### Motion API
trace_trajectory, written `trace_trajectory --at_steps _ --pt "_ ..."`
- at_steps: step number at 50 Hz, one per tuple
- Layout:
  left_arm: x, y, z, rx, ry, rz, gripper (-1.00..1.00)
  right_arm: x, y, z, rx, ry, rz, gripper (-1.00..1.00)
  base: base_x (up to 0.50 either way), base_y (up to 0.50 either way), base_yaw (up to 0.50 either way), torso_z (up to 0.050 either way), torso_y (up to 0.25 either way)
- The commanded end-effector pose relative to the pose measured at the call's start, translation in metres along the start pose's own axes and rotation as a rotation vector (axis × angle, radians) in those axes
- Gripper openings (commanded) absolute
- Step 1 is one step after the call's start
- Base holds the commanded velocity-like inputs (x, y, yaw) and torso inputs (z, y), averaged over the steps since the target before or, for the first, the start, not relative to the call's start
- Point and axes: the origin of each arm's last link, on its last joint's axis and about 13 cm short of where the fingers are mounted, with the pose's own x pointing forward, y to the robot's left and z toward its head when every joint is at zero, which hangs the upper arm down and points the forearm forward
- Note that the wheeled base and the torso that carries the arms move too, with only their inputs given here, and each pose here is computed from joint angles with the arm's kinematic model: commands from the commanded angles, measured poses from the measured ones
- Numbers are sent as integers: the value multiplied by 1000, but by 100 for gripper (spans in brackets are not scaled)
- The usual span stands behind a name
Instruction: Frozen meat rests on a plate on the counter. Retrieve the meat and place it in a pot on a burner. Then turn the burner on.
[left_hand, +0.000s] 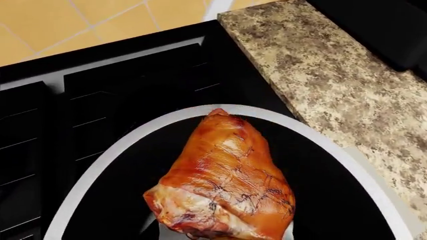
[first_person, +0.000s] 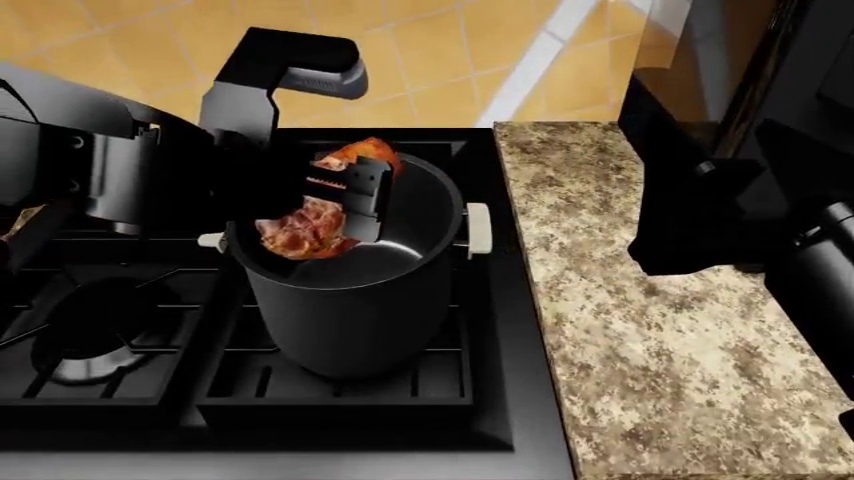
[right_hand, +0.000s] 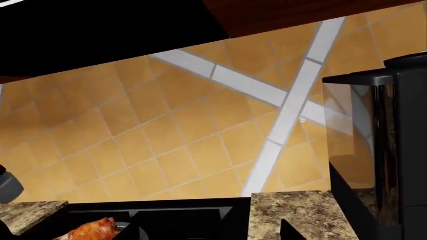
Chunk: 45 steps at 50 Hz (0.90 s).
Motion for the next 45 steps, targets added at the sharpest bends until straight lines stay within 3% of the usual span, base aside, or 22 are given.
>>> trace_trajectory --at_steps 1,12,13,37,45 --pt "-1 1 1 -7 -17 13 -100 0 0 -1 1 0 -1 100 0 0 0 0 0" --pt "-1 1 3 -5 -26 19 -100 0 -1 -1 2 2 0 100 0 0 0 1 2" --pt "-1 1 3 -6 -32 24 100 0 -1 -1 2 2 1 100 0 0 0 0 0" --pt "-16 0 17 -3 -84 50 100 -2 0 3 2 -7 7 100 0 0 0 0 0" --pt "-48 -7 18 4 -200 39 100 -2 2 2 1 -11 15 100 0 0 0 0 0"
